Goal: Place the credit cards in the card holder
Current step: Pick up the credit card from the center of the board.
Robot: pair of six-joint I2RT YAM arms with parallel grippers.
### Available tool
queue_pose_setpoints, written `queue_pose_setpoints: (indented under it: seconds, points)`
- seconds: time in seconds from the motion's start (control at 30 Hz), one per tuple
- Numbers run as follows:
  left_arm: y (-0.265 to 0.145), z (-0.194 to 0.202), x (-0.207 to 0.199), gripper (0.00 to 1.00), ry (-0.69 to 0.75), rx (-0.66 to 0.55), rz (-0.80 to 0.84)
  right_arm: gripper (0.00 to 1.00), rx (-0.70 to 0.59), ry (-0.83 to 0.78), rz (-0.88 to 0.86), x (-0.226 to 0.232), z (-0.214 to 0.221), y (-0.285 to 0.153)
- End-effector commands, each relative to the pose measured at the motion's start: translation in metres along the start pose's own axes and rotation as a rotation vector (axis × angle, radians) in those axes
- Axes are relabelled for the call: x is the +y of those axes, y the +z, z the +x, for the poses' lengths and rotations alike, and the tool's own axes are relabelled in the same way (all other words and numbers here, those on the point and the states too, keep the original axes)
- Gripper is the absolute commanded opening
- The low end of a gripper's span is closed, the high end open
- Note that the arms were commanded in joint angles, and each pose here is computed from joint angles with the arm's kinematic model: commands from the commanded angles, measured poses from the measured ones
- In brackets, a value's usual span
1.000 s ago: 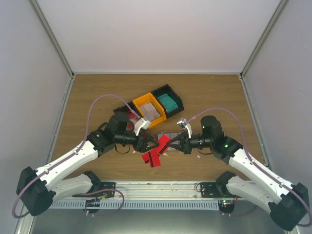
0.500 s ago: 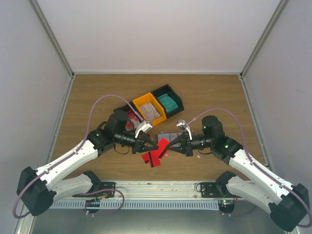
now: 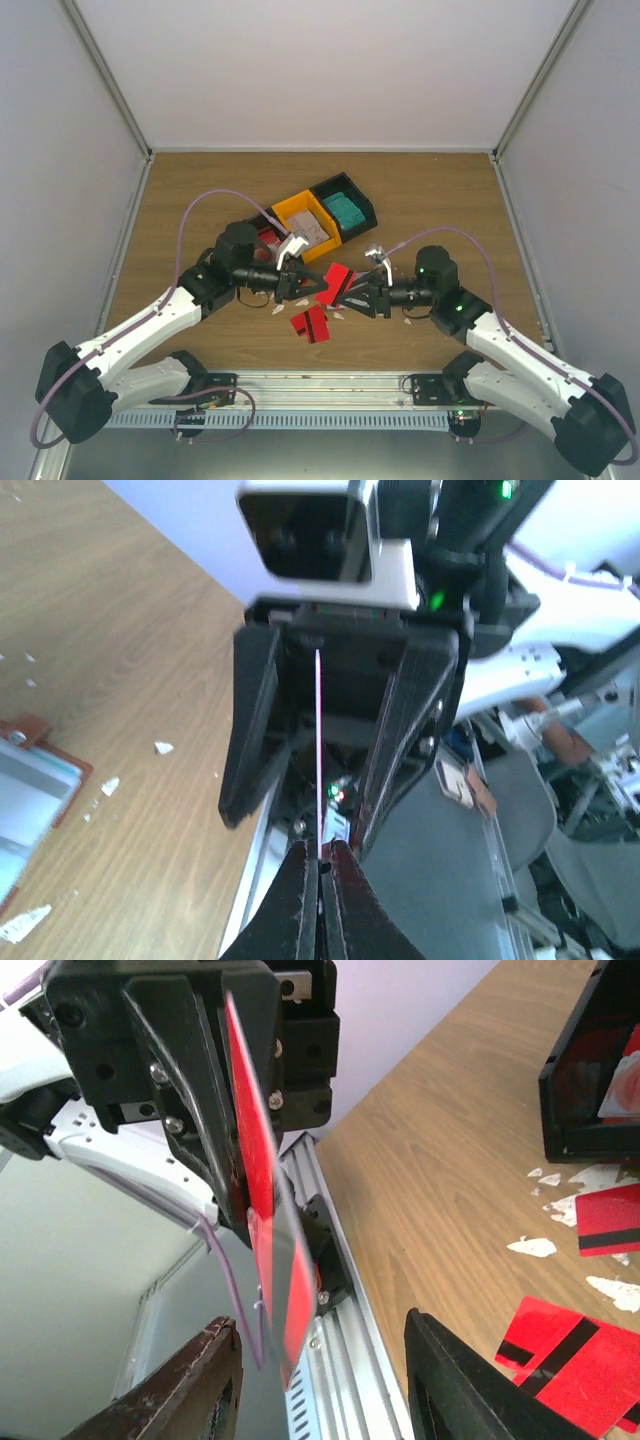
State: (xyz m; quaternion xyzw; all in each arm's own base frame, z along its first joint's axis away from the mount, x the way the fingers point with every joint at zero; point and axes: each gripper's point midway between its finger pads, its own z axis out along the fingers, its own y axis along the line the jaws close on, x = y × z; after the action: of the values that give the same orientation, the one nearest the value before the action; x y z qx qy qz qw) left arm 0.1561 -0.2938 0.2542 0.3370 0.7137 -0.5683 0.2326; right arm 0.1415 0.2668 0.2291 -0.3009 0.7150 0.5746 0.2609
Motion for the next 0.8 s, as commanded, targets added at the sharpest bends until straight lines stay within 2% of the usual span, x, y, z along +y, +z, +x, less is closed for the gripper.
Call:
queue_pose_setpoints:
  seconds: [0.0, 0.13, 0.2, 0.3, 0.4, 0.47, 0.57, 0.77]
  points:
    - [-0.005, -0.038, 0.005, 0.0, -0.035, -0.172, -0.032, 0.45, -0.156, -0.001, -0.03, 0.004, -0.026, -0.002]
    - [-0.006, -0.047, 0.007, 0.0, -0.087, -0.23, -0.03, 0.42, -0.211, 0.008, -0.009, -0.002, -0.037, -0.001]
    - [-0.008, -0.049, 0.021, 0.0, -0.136, -0.259, -0.1, 0.44, -0.228, 0.028, 0.05, -0.012, -0.041, -0.002]
    - [-0.013, -0.041, 0.058, 0.0, -0.246, -0.292, -0.269, 0.51, -0.255, 0.106, 0.267, -0.05, -0.04, -0.011]
    - [-0.013, -0.024, 0.092, 0.0, -0.336, -0.302, -0.382, 0.55, -0.261, 0.214, 0.612, -0.106, -0.027, -0.035]
    - [-0.006, -0.013, 0.109, 0.0, -0.376, -0.297, -0.402, 0.56, -0.229, 0.283, 0.826, -0.138, -0.01, -0.056]
    - [0.013, 0.001, 0.128, 0.0, -0.411, -0.28, -0.415, 0.57, -0.138, 0.342, 1.044, -0.167, 0.016, -0.076]
    - [0.054, 0.023, 0.166, 0.0, -0.491, -0.244, -0.48, 0.57, 0.112, 0.405, 1.208, -0.203, 0.062, -0.075]
